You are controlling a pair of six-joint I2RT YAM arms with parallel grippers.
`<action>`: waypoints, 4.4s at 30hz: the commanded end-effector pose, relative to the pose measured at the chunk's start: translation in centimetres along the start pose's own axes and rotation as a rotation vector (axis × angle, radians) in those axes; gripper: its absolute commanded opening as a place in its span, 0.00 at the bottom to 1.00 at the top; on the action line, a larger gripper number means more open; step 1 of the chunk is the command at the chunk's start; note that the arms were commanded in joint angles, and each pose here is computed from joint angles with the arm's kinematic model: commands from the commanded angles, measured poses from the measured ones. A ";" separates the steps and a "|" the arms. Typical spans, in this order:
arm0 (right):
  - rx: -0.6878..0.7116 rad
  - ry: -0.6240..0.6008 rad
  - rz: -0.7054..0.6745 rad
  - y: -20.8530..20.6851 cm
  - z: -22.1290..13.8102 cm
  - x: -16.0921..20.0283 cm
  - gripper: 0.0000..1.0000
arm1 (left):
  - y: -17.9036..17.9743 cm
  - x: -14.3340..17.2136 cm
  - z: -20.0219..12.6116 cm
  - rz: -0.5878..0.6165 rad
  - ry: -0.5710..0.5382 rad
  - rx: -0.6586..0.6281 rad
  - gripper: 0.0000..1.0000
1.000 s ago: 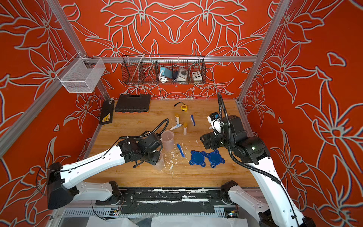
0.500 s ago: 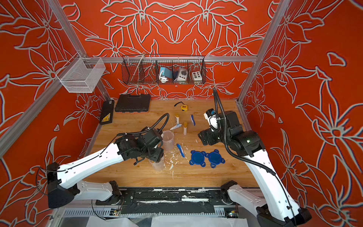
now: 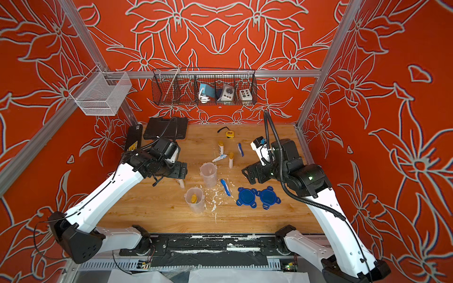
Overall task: Pack away toiletry kits
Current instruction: Pick up the toiletry item from the center of the board, then place the toiletry item into the container.
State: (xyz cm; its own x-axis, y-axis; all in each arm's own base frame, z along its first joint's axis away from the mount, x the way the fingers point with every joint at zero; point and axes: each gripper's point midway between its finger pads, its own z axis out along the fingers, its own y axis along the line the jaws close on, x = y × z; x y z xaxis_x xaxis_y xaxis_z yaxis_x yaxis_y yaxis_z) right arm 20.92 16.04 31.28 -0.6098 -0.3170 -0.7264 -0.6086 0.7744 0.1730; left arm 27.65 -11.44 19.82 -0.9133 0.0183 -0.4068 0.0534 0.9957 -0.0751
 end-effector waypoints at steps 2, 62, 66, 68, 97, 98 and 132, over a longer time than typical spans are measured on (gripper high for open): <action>-0.099 0.004 -0.101 2.9 0.2 0.7 0.98 | 1.9 -0.6 2.0 -0.089 -0.002 0.022 0.96; -0.189 -0.079 -0.218 7.4 3.2 1.5 0.97 | -1.3 -0.9 -3.8 0.057 -0.058 0.065 0.00; -0.147 -0.052 -0.191 6.6 3.9 1.9 0.98 | -5.4 1.4 -8.2 0.126 -0.069 0.210 0.00; -0.125 -0.047 -0.186 6.3 4.1 1.8 0.98 | -7.0 2.6 -9.9 0.133 -0.074 0.296 0.00; 0.049 0.109 -0.180 2.7 6.6 6.0 0.95 | -10.2 7.8 -2.9 0.195 0.024 0.250 0.00; 0.050 0.115 -0.184 2.6 6.9 6.3 0.95 | -10.1 7.9 -2.7 0.194 0.022 0.247 0.00; 0.025 0.227 -0.026 1.3 20.9 14.0 0.82 | -11.1 9.0 -5.7 0.096 0.073 0.352 0.73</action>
State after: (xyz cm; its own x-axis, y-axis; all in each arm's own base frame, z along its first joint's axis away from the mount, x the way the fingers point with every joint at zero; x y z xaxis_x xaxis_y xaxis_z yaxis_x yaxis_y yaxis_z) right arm 21.66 23.27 8.22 -0.6728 -0.4990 -0.5462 -0.6406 0.7623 0.0927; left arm 17.37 -22.09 20.44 -0.9147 0.1594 -0.3713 0.2843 0.9070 -0.3108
